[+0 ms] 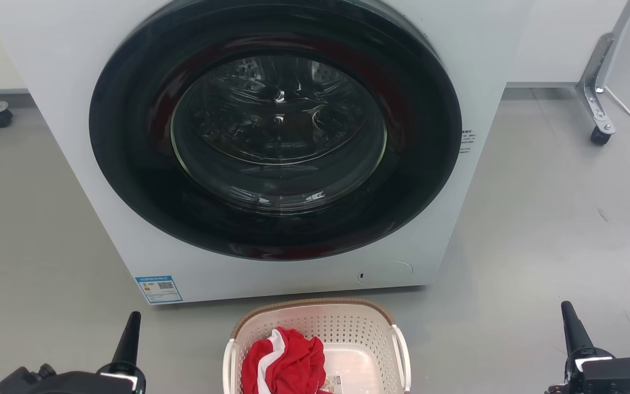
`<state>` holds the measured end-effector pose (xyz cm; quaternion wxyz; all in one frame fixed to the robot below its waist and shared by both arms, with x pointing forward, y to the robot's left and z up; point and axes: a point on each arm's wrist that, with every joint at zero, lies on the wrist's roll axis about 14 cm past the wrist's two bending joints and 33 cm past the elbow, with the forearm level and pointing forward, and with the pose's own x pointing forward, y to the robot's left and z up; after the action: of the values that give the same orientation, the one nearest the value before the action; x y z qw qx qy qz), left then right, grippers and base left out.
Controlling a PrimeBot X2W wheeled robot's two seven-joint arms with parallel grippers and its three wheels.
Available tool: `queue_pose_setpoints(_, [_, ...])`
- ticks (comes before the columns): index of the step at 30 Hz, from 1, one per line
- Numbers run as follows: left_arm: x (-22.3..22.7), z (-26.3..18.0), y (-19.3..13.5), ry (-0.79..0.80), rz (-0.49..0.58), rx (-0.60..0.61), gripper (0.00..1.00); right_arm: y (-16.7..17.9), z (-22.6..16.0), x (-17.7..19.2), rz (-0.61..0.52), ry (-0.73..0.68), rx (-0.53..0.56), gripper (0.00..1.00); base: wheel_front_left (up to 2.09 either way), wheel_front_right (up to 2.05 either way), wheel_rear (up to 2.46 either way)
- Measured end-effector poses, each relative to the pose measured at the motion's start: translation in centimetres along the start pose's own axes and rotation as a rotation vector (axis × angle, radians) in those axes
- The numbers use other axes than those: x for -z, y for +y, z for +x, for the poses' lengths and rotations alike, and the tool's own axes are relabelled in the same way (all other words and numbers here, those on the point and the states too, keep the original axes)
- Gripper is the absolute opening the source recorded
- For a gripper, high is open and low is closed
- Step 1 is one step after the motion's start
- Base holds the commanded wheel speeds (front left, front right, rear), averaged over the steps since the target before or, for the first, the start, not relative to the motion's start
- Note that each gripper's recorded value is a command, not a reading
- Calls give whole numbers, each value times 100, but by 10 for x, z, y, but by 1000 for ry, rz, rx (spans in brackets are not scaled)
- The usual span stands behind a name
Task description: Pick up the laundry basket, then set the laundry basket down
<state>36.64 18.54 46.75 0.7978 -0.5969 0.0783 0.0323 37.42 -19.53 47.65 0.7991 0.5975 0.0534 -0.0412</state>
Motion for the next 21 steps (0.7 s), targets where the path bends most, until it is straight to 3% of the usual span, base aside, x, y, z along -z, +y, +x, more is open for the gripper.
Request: queue_pose_setpoints(21, [-10,10,-11,-30,-278,64,0,1,4,-11,289,-24,-40,0,0,0,0])
